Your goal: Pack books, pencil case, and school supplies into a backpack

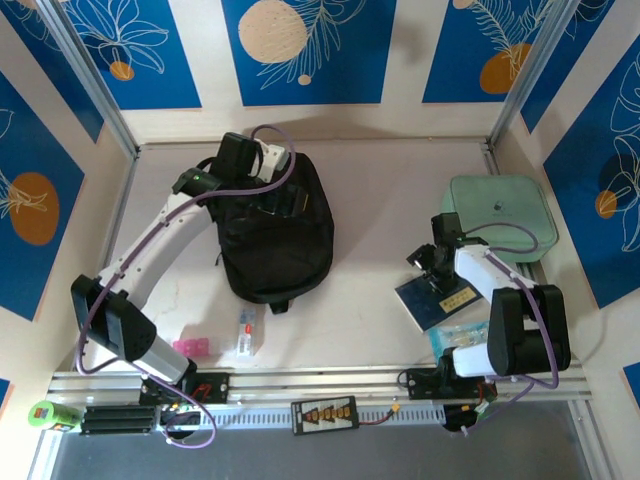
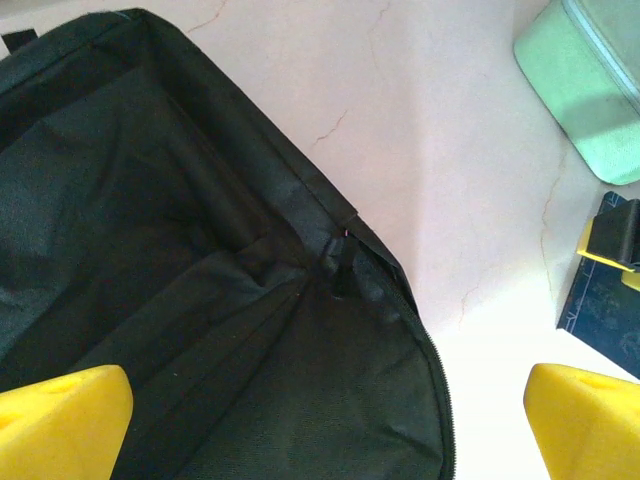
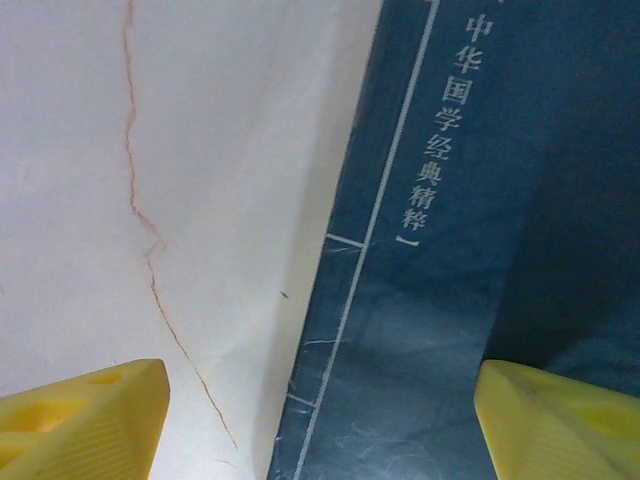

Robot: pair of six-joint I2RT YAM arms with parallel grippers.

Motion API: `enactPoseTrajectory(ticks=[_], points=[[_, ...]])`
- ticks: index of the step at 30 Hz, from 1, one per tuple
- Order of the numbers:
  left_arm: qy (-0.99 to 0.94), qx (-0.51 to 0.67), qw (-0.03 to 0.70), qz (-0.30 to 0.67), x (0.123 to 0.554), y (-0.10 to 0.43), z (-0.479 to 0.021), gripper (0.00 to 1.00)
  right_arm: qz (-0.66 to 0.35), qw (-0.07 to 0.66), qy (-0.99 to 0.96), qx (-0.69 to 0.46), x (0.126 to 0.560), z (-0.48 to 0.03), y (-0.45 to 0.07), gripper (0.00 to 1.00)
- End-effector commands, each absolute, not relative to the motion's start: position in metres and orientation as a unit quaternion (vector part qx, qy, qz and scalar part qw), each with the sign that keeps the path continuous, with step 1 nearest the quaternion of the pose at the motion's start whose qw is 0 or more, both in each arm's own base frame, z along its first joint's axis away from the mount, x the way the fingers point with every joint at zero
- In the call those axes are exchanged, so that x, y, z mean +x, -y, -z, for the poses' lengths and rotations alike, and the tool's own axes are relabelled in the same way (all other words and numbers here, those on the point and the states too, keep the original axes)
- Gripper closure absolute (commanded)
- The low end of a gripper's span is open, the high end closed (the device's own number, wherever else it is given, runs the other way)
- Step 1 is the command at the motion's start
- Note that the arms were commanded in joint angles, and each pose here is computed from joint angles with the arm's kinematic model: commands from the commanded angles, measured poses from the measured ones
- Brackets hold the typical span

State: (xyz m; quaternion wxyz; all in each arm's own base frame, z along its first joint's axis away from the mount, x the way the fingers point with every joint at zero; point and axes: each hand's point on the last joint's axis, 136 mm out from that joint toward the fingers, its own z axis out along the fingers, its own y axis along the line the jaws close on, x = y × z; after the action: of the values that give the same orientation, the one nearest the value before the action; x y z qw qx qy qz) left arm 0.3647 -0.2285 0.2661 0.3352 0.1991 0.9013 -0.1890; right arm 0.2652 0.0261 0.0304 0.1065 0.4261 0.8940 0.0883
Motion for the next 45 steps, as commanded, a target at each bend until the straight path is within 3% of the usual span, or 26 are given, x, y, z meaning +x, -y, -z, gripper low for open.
enactPoseTrajectory(ticks=[1, 16, 25, 37, 45], points=[[-0.905, 0.186, 0.325, 0.201, 0.368, 0.231, -0.259, 0.0, -0.124, 0.084, -0.896, 0.417, 0.268, -0.025, -0.048, 0.2], [-0.909, 0.157, 0.258, 0.287, 0.37, 0.276, -0.23, 0.0, -0.232, 0.077, -0.93, 0.273, 0.307, -0.035, -0.169, 0.27], [-0.91, 0.188, 0.213, 0.301, 0.354, 0.337, -0.2, 0.01, -0.126, 0.168, -0.925, 0.317, 0.291, -0.081, -0.105, 0.27], [-0.92, 0.256, 0.151, 0.254, 0.328, 0.404, -0.141, 0.13, -0.109, 0.115, -0.898, 0.411, 0.235, -0.042, -0.061, 0.33], [-0.93, 0.285, 0.123, 0.198, 0.323, 0.421, -0.093, 0.23, -0.15, 0.095, -0.897, 0.404, 0.238, -0.031, -0.074, 0.5]])
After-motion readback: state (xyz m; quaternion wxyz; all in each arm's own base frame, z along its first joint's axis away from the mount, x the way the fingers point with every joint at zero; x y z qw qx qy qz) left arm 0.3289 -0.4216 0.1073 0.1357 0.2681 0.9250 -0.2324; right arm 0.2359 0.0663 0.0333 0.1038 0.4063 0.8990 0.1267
